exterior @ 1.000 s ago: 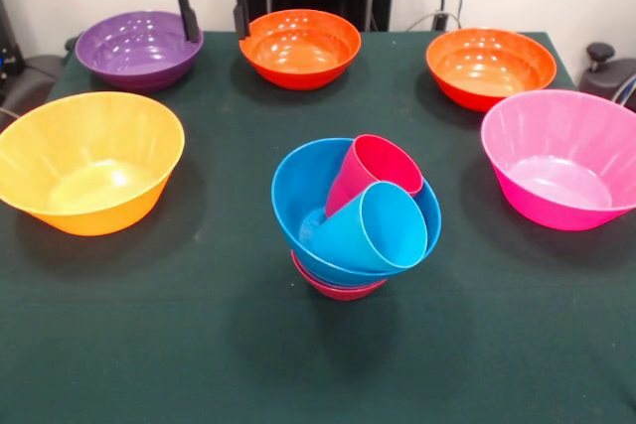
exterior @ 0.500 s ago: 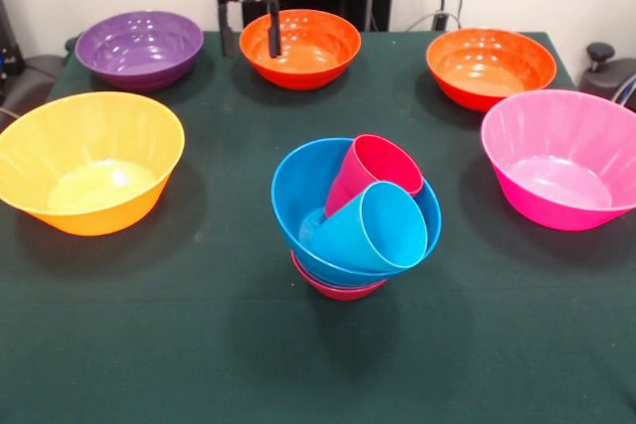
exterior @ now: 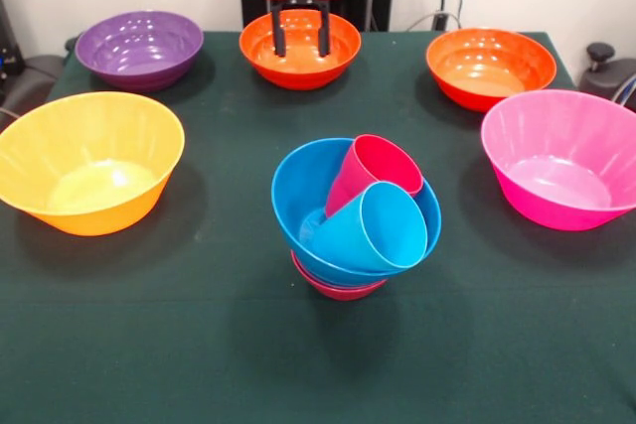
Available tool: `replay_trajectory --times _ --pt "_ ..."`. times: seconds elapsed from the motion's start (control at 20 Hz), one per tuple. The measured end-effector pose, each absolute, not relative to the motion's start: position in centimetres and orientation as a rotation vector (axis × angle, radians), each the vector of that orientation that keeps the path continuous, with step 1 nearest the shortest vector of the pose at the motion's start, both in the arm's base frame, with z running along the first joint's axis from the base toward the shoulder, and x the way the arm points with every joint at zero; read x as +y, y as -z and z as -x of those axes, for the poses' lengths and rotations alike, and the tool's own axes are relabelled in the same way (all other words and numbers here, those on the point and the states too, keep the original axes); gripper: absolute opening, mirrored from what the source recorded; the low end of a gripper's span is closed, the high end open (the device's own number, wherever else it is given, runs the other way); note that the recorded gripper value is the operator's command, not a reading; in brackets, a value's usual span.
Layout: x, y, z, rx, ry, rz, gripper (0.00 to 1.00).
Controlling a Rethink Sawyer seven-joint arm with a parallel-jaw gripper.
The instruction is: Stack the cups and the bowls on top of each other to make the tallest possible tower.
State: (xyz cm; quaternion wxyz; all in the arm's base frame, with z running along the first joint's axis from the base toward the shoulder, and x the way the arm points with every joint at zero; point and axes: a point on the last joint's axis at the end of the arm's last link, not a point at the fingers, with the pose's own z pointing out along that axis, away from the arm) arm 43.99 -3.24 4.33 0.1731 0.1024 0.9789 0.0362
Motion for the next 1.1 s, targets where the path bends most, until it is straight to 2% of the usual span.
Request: replay_trajectory --times 0.65,1.1 --pt "0.9 -8.6 -46.8 2.710 -0.078 -0.383 1.00" --pt "6.3 -8.2 -47.9 2.727 -0.085 -0.411 1.00"
